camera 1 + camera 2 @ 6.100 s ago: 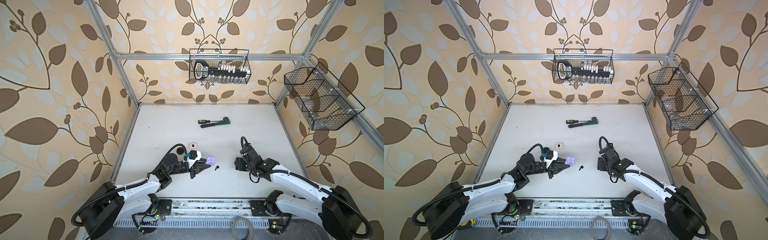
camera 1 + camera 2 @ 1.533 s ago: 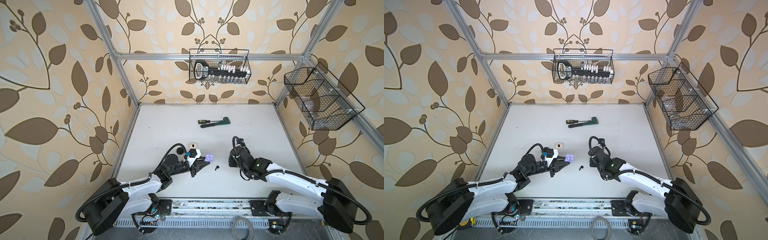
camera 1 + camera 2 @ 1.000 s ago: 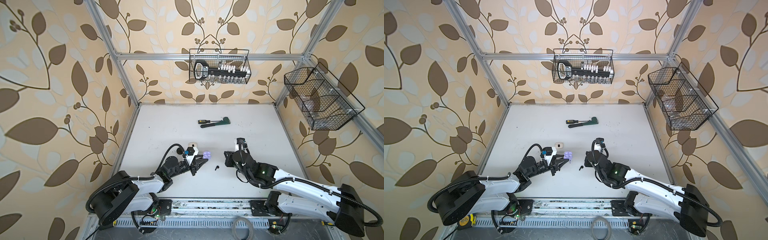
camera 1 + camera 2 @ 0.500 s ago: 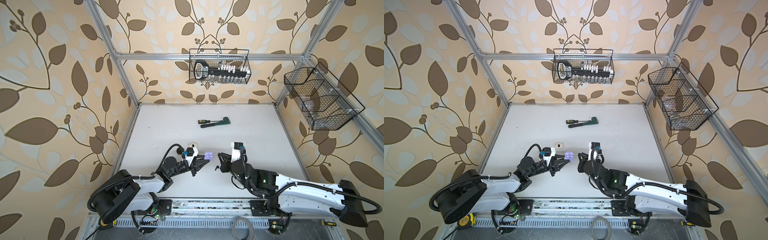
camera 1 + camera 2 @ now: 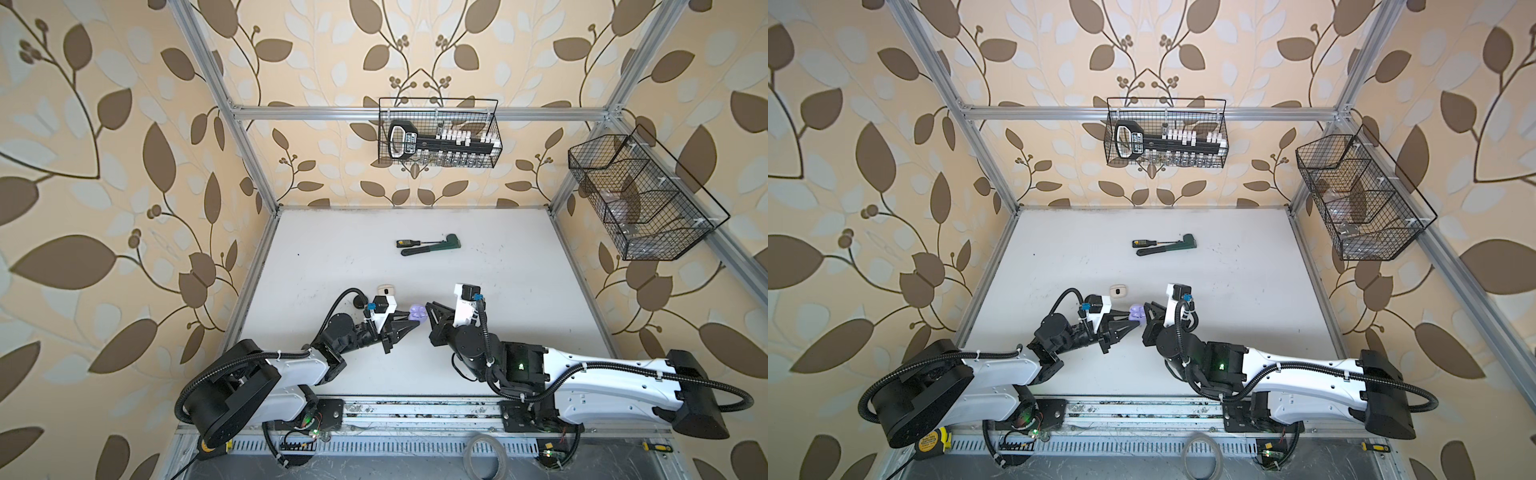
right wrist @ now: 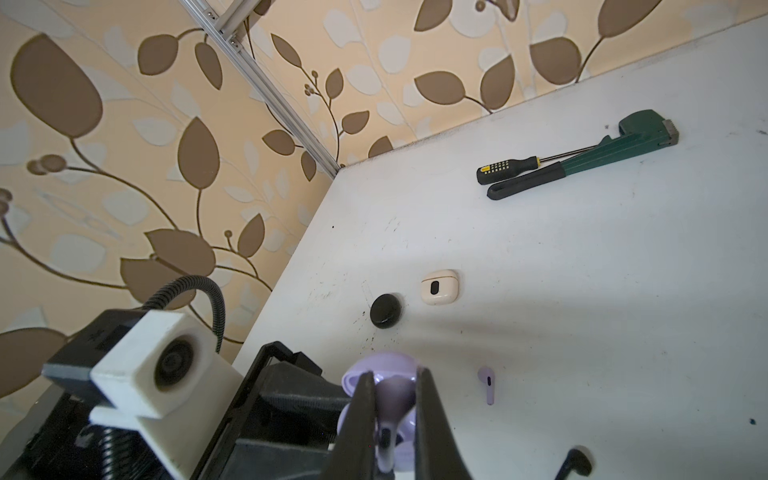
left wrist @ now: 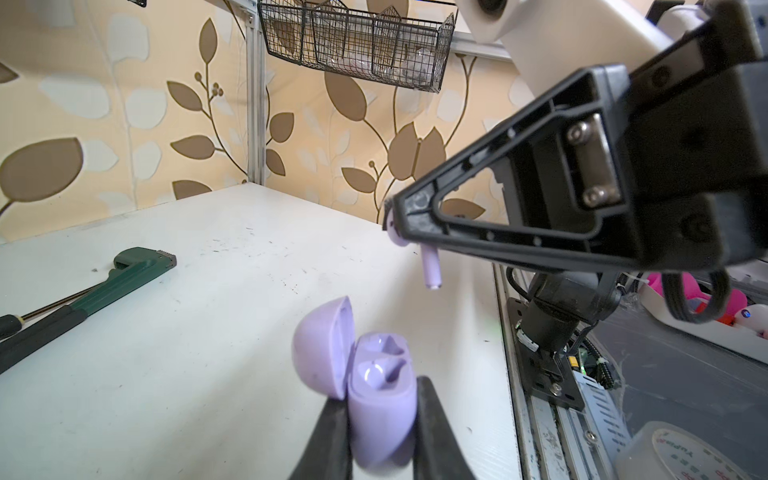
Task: Insert the wireless bluetooth earbuds into the charging case
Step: 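Carry the lavender earbud toward the open case in the left gripper, then lower the lavender earbud into a slot of the held case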
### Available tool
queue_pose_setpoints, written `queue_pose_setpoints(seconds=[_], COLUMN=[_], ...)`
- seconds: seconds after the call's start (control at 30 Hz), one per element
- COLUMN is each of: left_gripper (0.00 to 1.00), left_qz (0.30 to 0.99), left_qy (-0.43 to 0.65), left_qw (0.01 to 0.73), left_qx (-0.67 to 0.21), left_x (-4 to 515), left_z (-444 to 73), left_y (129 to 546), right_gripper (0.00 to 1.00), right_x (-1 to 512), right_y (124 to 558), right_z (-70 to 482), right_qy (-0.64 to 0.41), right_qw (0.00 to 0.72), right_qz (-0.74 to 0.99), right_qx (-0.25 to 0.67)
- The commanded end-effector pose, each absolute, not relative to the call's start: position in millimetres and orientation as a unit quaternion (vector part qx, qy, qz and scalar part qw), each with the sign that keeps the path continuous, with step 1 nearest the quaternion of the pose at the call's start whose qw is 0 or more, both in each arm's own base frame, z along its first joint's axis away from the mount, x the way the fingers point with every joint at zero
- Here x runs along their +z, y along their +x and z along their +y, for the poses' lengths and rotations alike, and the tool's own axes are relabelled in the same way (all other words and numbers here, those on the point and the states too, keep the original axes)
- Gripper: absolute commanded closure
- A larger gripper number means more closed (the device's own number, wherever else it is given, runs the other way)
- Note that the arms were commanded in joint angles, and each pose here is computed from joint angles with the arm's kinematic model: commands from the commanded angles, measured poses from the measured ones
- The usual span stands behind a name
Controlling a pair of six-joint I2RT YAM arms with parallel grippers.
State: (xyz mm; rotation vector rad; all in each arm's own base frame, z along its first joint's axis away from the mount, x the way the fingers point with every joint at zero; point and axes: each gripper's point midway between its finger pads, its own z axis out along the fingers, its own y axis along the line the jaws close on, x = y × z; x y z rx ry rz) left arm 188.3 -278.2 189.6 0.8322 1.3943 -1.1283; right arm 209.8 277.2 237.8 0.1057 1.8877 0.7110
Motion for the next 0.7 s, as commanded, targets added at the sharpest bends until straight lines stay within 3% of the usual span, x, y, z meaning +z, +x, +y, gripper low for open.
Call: queue_pose_setpoints(seconds=[0.0, 0.67], left_gripper=[1.0, 1.0], left_qz=[0.548, 0.553], left_qy=[0.36, 0.355], left_qw=[0.577, 0.584], left_qx=[-0.487, -0.476], left_x=[213.4, 213.7], left_z=[-277.9, -274.5], left_y=[181.2, 183.0], right_gripper=[0.93, 0.95], right_x=[255.6, 218.3], right_y=[214.2, 212.1], right_z=[284.2, 294.8], right_qy=[0.058, 0.057], right_qw=[0.548, 0.531], right_qz=[0.777, 0.794], right_qx=[0.305, 0.29])
